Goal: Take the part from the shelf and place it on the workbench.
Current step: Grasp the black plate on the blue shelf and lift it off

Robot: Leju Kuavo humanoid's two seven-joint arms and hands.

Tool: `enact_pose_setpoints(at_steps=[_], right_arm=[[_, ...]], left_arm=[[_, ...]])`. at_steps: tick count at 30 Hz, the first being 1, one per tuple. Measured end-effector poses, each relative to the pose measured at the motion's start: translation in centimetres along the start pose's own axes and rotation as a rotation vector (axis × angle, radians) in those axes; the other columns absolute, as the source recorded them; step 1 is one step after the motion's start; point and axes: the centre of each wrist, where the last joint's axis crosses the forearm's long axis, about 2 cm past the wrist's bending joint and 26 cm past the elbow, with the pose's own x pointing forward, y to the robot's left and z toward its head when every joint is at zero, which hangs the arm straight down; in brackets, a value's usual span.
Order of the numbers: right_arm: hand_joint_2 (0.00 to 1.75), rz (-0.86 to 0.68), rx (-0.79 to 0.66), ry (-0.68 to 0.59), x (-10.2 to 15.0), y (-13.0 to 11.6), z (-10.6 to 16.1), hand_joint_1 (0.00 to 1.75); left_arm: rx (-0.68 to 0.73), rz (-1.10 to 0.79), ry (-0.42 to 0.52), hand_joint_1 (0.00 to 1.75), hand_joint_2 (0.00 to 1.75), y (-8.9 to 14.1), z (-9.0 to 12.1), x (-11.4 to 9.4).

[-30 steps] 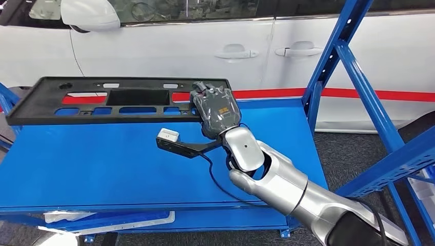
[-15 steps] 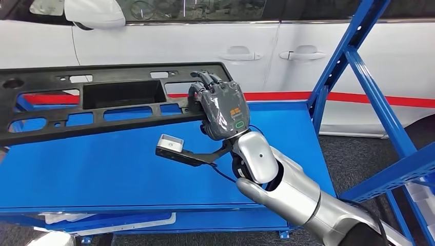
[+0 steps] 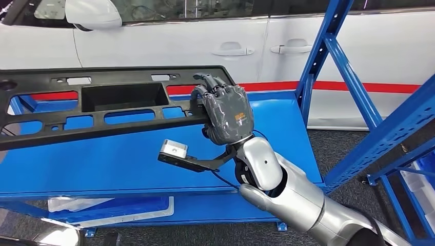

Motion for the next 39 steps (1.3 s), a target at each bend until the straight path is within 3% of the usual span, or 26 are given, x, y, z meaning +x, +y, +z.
enact_pose_setpoints(at_steps=[39], right_arm=[[1.75,-0.011,0.018,-0.034,0.49,0.26,0.37,1.75]], left_arm=[[-0.018,0.004,-0.016,0.0,1.75,-0.35,-0.17,0.41]])
